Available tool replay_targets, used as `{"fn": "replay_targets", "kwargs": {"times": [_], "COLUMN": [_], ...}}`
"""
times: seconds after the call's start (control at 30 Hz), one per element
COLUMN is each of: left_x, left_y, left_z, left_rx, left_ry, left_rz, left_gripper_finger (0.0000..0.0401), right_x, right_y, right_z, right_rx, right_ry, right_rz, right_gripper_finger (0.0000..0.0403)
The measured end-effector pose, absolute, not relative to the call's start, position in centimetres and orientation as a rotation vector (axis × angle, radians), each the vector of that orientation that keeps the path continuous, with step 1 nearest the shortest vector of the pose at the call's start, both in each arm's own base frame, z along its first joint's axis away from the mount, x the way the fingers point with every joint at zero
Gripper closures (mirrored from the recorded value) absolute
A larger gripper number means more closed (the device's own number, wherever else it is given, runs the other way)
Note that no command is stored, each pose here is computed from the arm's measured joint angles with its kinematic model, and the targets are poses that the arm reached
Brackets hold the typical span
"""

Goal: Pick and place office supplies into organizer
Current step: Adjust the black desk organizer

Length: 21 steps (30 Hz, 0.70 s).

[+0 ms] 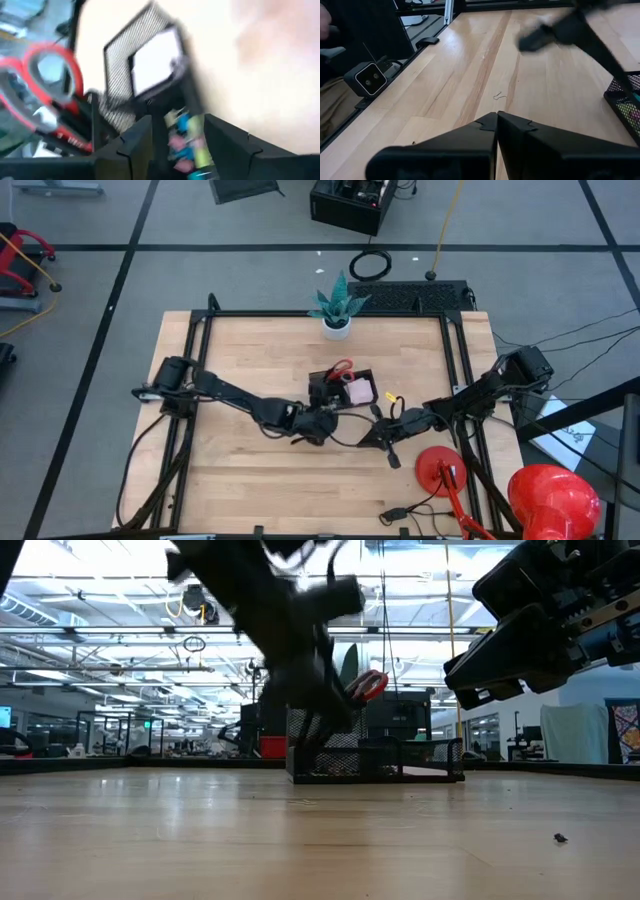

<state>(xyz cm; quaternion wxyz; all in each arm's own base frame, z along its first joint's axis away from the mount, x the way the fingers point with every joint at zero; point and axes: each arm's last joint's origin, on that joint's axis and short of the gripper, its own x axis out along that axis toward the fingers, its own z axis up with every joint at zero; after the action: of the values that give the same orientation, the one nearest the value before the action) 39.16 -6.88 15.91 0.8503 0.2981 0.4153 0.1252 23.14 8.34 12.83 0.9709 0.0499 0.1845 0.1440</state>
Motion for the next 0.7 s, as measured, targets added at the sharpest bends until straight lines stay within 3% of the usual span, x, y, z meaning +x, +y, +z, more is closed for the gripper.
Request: {"fn": "replay_targets", "kwargs": {"times": [0.27, 0.5, 0.7], "left_x": [38.4, 38.2, 38.5], "left_y": [-9.7, -9.8, -8.5], "left_z": [17.7, 15.6, 13.4], "left_rx": [0.534, 0.501, 0.504], "left_ry": [0.809, 0.911, 0.998], "left_rz": [0.066, 0.008, 0.048], "left_gripper_finger": [0.0263, 0.0389, 0.0394], "right_x": [23.2, 23.1, 23.2], "right_y": [8.3, 8.5, 8.5], "right_z": [12.8, 12.8, 13.0], "right_rx": [0.100, 0.100, 0.101], "right_ry": [0.372, 0.373, 0.356], "right_rz": [0.291, 0.299, 0.300], "right_gripper_finger": [0.0399, 0.0399, 0.0399]}}
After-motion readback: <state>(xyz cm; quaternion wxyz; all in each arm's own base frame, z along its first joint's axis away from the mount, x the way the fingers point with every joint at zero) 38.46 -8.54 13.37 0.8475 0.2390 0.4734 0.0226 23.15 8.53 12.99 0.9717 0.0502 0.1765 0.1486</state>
